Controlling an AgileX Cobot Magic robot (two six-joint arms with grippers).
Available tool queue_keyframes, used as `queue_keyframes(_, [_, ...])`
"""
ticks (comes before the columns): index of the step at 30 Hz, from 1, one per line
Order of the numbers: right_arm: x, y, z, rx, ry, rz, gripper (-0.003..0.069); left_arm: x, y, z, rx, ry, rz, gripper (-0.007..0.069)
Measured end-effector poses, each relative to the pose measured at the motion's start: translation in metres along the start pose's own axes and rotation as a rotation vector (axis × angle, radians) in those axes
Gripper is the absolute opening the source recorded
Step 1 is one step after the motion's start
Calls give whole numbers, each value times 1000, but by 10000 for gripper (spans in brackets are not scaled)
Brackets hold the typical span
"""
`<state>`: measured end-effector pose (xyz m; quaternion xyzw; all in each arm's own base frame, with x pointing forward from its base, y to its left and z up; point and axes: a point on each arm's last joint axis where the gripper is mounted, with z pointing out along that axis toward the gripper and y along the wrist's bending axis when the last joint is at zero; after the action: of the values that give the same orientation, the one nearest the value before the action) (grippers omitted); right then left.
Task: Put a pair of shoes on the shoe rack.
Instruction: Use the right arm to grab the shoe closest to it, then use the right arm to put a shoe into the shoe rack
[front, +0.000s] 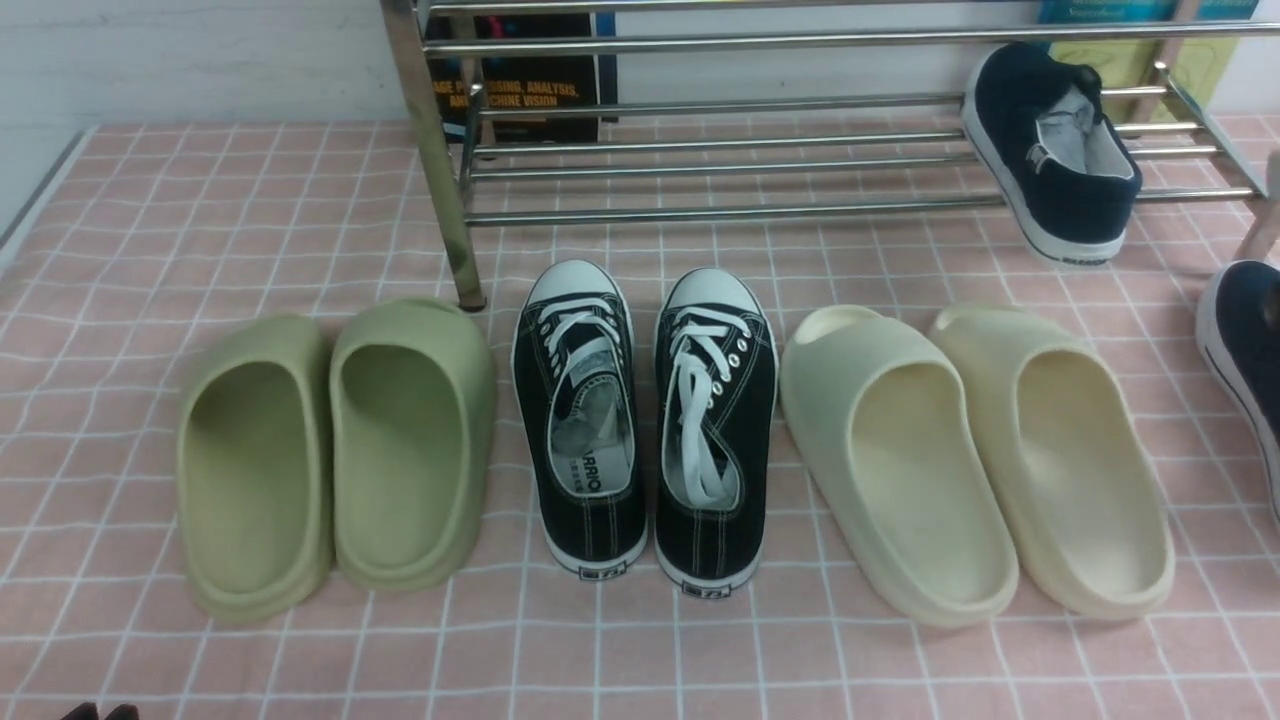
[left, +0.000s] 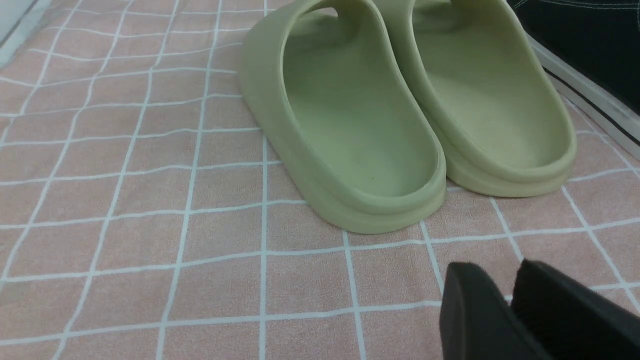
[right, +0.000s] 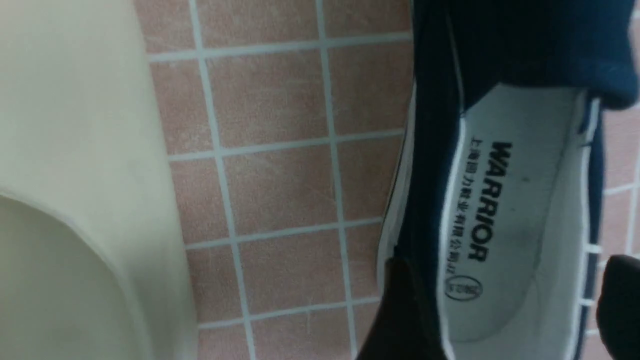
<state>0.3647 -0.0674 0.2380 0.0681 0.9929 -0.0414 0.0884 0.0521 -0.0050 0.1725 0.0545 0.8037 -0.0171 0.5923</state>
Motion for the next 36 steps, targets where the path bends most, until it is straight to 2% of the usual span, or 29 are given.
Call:
queue_keyframes(2, [5,2,15,-8,-22,-10,466,0,0,0,0,0,0,166])
queue_keyframes(5, [9,4,34,-16,-72,-35,382,0,0,0,0,0,0,167])
queue_keyframes(6, [9,4,34,-15,-80,-36,382,0,0,0,0,0,0,167])
queue_keyframes(8, [12,6,51,-19,-90,-39,256,0,0,0,0,0,0,167])
queue_keyframes(9, [13,6,52,-19,-88,-40,246,0,0,0,0,0,0,167])
queue_keyframes(12, [13,6,55,-15,-87,-47,64,0,0,0,0,0,0,167])
queue_keyframes(13, [13,6,55,-15,-88,-47,55,0,0,0,0,0,0,167])
queue_keyframes(14, [14,6,51,-14,-93,-46,15,0,0,0,0,0,0,167])
queue_keyframes(26, [17,21,-22,-46,-176,-89,8,0,0,0,0,0,0,178])
queue_keyframes(36, [-15,30,-46,-51,-261,-111,10,0,0,0,0,0,0,181])
